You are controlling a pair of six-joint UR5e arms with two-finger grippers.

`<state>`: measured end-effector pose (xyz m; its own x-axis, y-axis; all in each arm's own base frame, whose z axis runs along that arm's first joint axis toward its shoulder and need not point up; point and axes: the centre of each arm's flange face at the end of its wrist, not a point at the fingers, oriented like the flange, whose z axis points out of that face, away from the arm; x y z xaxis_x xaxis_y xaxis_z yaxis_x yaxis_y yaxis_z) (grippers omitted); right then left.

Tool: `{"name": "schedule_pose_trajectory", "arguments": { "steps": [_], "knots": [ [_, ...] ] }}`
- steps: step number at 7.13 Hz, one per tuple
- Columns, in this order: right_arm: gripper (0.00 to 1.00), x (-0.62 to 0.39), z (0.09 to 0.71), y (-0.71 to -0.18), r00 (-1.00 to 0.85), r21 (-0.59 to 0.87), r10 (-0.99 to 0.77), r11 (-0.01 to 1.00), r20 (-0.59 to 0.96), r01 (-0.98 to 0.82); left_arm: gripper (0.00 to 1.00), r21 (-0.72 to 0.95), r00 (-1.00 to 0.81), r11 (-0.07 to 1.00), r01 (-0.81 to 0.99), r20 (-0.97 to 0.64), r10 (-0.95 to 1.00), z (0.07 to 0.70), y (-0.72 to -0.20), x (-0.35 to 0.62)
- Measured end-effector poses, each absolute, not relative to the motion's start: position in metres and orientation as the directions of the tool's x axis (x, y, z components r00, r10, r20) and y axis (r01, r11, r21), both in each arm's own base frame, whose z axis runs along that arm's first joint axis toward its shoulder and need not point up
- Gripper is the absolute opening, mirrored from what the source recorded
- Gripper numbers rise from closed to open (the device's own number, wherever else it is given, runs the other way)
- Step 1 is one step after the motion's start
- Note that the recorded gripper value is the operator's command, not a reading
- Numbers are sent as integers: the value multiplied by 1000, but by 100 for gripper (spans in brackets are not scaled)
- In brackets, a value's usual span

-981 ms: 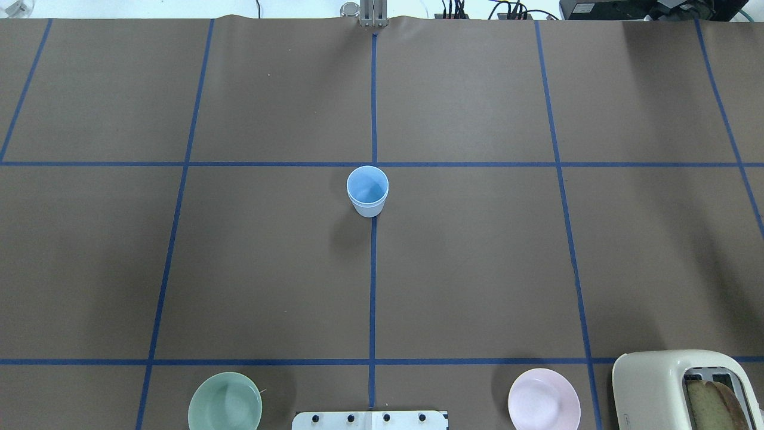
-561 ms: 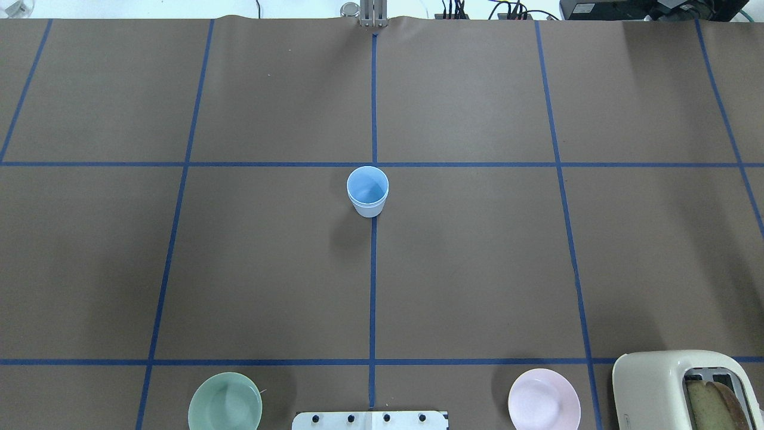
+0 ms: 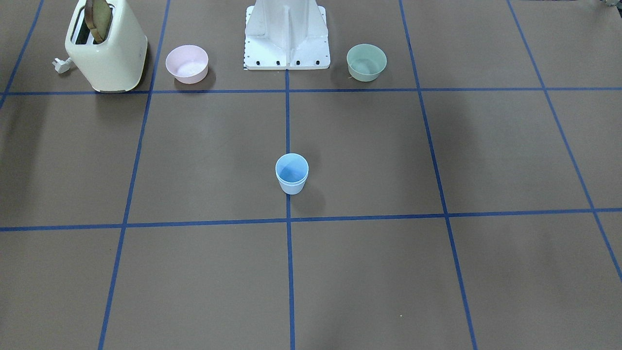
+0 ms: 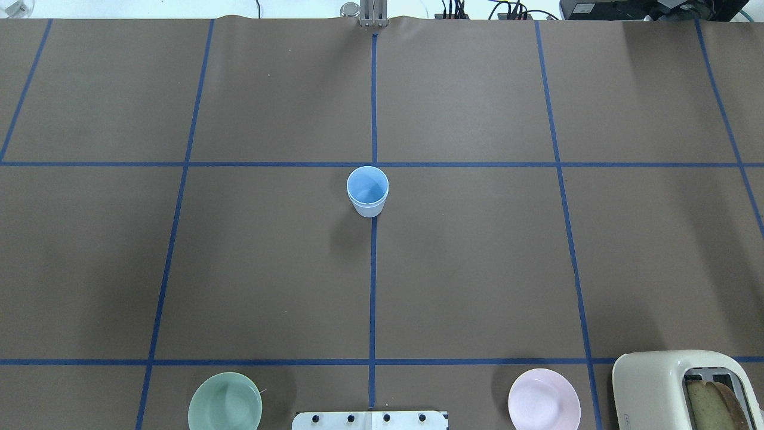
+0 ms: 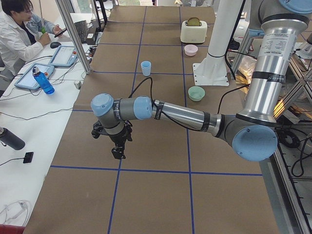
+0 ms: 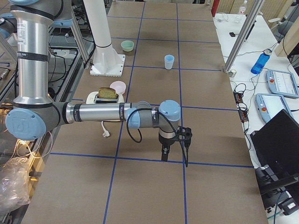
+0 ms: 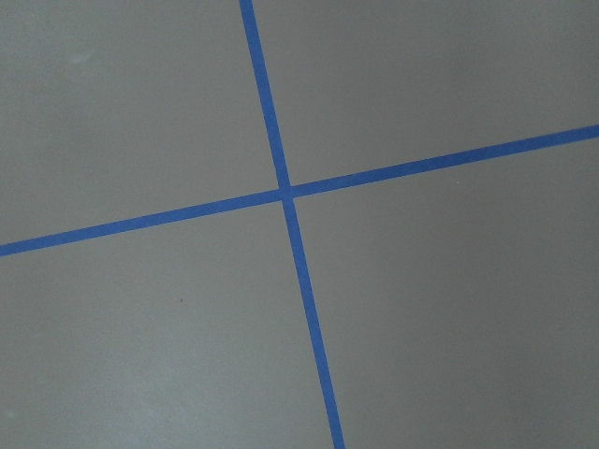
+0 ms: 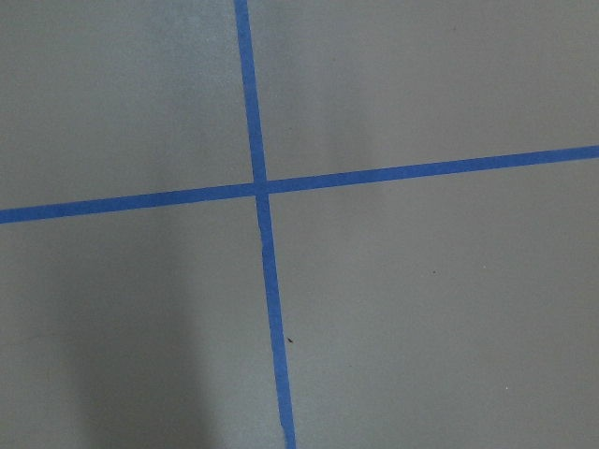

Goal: Stack blue cups with both arms

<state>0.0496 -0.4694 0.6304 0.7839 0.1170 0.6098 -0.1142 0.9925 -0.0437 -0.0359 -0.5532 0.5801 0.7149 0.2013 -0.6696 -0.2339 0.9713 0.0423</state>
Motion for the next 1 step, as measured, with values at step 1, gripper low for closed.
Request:
{"name": "schedule_pose_trajectory", "arguments": {
  "steps": [1],
  "knots": [
    [100,51,630,-469,784,-43,116,993,610,-114,99,42,715,972,-232,-670,200,580,-553,-37]
  ]
}}
